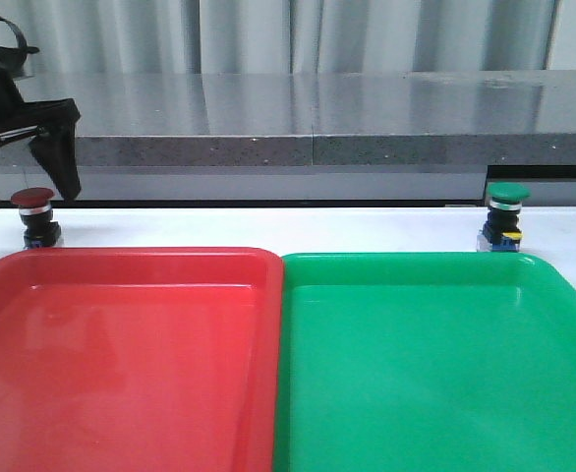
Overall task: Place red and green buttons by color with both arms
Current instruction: 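Lower the open left gripper over the red-capped button, then close the left gripper on the red button and lift it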
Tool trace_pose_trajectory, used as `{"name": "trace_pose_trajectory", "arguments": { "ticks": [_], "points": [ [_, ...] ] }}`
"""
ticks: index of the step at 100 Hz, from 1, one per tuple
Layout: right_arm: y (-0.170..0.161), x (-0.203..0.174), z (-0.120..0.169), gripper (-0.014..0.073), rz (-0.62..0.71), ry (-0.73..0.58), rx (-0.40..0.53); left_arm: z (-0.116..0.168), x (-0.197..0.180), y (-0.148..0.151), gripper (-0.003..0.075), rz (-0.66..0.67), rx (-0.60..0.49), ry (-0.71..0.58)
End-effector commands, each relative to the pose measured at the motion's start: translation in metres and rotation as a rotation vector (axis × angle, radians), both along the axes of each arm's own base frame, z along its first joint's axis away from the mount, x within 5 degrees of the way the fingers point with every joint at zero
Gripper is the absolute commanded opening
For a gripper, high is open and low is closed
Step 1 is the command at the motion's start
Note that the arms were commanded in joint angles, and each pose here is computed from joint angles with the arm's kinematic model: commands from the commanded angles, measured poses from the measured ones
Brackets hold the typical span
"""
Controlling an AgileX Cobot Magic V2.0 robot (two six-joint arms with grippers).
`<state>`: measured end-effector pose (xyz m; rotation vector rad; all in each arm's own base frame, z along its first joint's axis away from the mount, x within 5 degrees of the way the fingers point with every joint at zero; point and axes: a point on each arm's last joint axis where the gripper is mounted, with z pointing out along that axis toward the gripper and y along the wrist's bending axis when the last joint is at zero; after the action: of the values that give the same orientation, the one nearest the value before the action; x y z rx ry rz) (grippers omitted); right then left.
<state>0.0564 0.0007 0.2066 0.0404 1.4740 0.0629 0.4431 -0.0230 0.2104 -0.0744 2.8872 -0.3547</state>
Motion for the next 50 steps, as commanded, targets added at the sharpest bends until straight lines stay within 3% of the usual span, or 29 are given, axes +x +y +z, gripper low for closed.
{"name": "trace_pose_trajectory", "arguments": {
  "ticks": [1, 12, 27, 36, 50],
  "points": [
    [0.0000, -0.0042, 0.0146, -0.0064, -0.004, -0.117, -0.010, 0.0318, 0.0005, -0.0021, 0.0611, 0.015, -0.024, -0.097],
    [0.0000, -0.0042, 0.0146, -0.0064, -0.004, -0.117, -0.010, 0.0312, 0.0008, -0.0021, 0.0531, 0.016, -0.024, -0.097],
    [0.0000, -0.0042, 0.0146, -0.0064, -0.004, -0.117, -0.010, 0.0312, 0.0009, -0.0021, 0.0318, 0.016, -0.023, -0.098],
    [0.0000, -0.0042, 0.0146, -0.0064, -0.004, -0.117, -0.010, 0.0313, 0.0009, -0.0024, 0.0227, 0.017, -0.028, -0.098],
    [0.0000, -0.0042, 0.0146, -0.0064, -0.004, -0.117, -0.010, 0.0315, 0.0015, -0.0023, 0.0125, 0.019, -0.027, -0.104]
  ]
}}
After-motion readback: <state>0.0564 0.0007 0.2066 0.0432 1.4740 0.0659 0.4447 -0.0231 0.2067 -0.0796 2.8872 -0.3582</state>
